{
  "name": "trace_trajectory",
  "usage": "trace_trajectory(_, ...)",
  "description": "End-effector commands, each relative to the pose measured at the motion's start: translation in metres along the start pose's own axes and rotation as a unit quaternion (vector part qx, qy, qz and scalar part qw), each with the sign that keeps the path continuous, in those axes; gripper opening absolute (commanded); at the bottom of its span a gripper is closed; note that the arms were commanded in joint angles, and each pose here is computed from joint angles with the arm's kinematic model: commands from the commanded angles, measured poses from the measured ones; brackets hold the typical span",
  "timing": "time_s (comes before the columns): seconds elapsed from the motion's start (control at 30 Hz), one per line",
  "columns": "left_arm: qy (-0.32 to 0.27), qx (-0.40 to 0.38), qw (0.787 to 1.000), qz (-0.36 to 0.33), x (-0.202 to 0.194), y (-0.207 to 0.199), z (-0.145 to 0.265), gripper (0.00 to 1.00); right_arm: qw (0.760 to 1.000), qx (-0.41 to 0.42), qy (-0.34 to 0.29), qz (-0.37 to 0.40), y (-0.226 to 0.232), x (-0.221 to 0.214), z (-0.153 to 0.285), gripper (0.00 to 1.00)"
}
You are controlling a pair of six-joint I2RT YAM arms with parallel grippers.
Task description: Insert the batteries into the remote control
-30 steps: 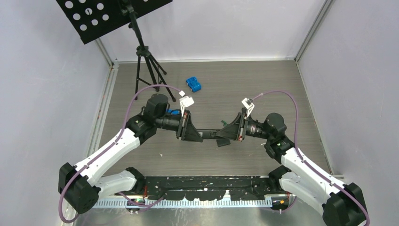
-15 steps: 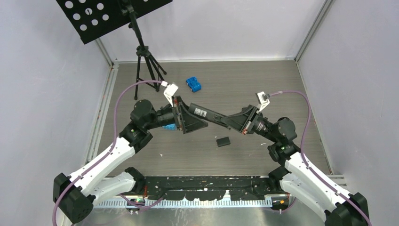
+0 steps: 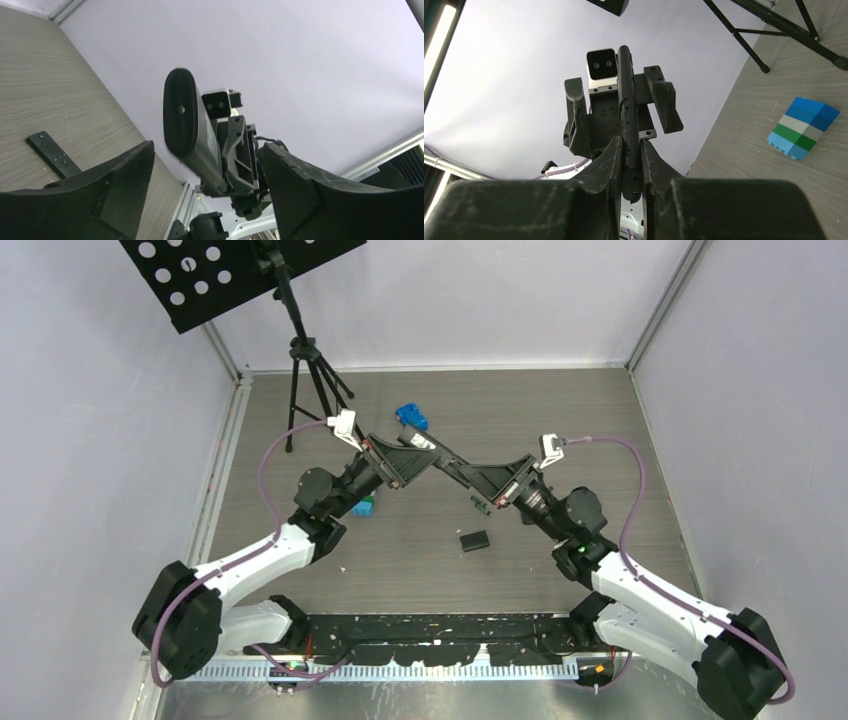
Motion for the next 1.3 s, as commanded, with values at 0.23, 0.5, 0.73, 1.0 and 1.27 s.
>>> trace_trajectory(0.23,-0.087,-0.006,0.996,-0.011,0.016,0.001,-0.010,0.35,0.999,-0.007,-0.047,-0.012,-0.004,-0.003,-0.017,0.06)
trace_trajectory(0.5,-0.098,0.030,0.994,-0.046,0.012,0.020,-0.008,0.01,0.999,-0.028,-0.029,-0.014,-0.012,-0.007,-0.016,0.17)
trace_trajectory(0.73,0.014,0.080,0.985,-0.153,0.003,0.047,0.011,0.00,0.985,-0.154,0.008,0.072,-0.035,-0.010,0.017,0.79)
trace_trajectory(1.0,0.148,0.164,0.947,-0.232,-0.009,0.063,0.049,0.00,0.860,-0.440,0.010,0.257,-0.057,0.031,0.050,0.63)
trace_trajectory(1.27,0.197,0.143,0.943,-0.226,-0.021,0.056,0.064,0.00,0.737,-0.586,0.138,0.309,-0.126,0.030,0.032,0.45)
Point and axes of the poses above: each gripper's point midway between its finger pads, its own z axis back along the fingers, its own y axis along the line the jaws close on, x = y × z, the point moved 7 cm from there along z, back along the fingers, and after that the axes turned 7 degrees about -z, right-handed, at the moved point
